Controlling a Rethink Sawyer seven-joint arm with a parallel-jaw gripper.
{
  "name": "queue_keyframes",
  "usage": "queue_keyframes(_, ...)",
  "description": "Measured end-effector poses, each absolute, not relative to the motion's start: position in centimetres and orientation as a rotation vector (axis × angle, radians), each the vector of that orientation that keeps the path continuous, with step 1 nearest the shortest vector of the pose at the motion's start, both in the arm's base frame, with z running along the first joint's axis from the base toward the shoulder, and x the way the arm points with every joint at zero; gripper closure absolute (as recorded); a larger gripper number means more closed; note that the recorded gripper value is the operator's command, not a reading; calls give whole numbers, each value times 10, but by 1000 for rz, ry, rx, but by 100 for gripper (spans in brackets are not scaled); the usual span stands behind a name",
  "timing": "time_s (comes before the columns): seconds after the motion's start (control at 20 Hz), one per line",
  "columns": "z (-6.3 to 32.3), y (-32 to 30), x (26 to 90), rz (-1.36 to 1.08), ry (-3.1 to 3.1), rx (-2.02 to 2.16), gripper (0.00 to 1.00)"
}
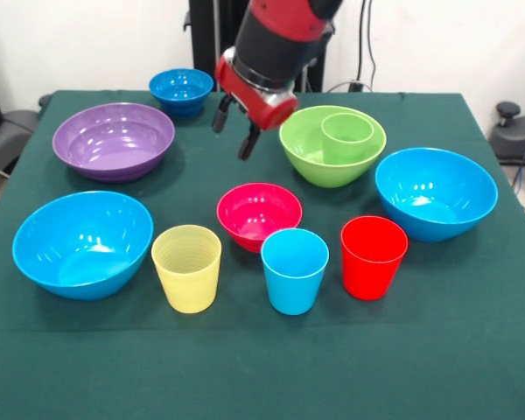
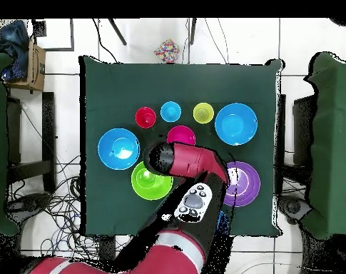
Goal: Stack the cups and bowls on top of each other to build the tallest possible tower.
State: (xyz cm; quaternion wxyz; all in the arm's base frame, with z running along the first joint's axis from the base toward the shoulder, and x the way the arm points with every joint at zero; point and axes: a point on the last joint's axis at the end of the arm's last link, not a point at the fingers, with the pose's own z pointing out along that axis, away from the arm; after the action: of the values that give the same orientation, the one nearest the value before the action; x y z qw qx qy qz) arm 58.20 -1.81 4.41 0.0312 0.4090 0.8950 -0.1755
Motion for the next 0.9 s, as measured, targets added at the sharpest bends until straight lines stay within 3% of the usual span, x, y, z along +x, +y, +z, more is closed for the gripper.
queue_keyframes(0.25, 75, -31, 600, -497, 2669, 1325, 0)
queue_keyframes(0.9, 73, -39, 599, -543, 2748, 1440, 0)
